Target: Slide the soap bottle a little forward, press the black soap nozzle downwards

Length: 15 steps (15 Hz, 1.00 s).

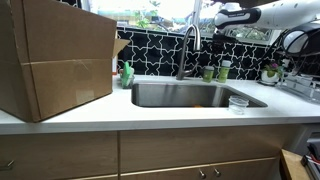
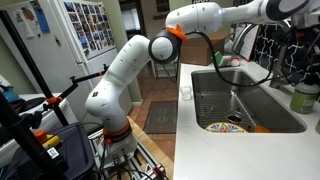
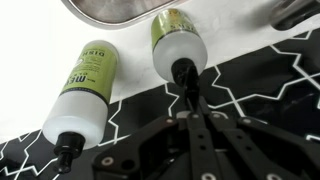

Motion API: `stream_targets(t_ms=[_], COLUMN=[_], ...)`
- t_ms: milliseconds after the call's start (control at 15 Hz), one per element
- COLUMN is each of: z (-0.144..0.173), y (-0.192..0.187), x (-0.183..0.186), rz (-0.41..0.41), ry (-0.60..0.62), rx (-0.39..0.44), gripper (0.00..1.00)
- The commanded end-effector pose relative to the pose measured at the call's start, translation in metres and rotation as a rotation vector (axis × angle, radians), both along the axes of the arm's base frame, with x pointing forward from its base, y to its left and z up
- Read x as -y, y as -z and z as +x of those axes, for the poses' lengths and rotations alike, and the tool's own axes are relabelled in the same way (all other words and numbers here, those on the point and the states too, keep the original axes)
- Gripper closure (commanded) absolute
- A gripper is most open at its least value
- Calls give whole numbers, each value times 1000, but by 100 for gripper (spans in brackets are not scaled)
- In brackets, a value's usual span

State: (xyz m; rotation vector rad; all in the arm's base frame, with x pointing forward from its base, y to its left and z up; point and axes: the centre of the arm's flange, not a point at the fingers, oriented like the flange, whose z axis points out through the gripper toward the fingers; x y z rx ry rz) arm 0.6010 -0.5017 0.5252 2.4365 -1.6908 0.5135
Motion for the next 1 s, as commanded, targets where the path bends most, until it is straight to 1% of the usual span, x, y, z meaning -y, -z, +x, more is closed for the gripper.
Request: stream_targets(t_ms=[0, 200, 467, 933], z=[14, 16, 15, 11], y=[4, 10, 19, 29], x=[18, 20, 20, 25], rz=[23, 22, 51, 52], ry=[8, 8, 3, 19], rx=[-3, -24, -42, -68], gripper=[100, 100, 100, 100])
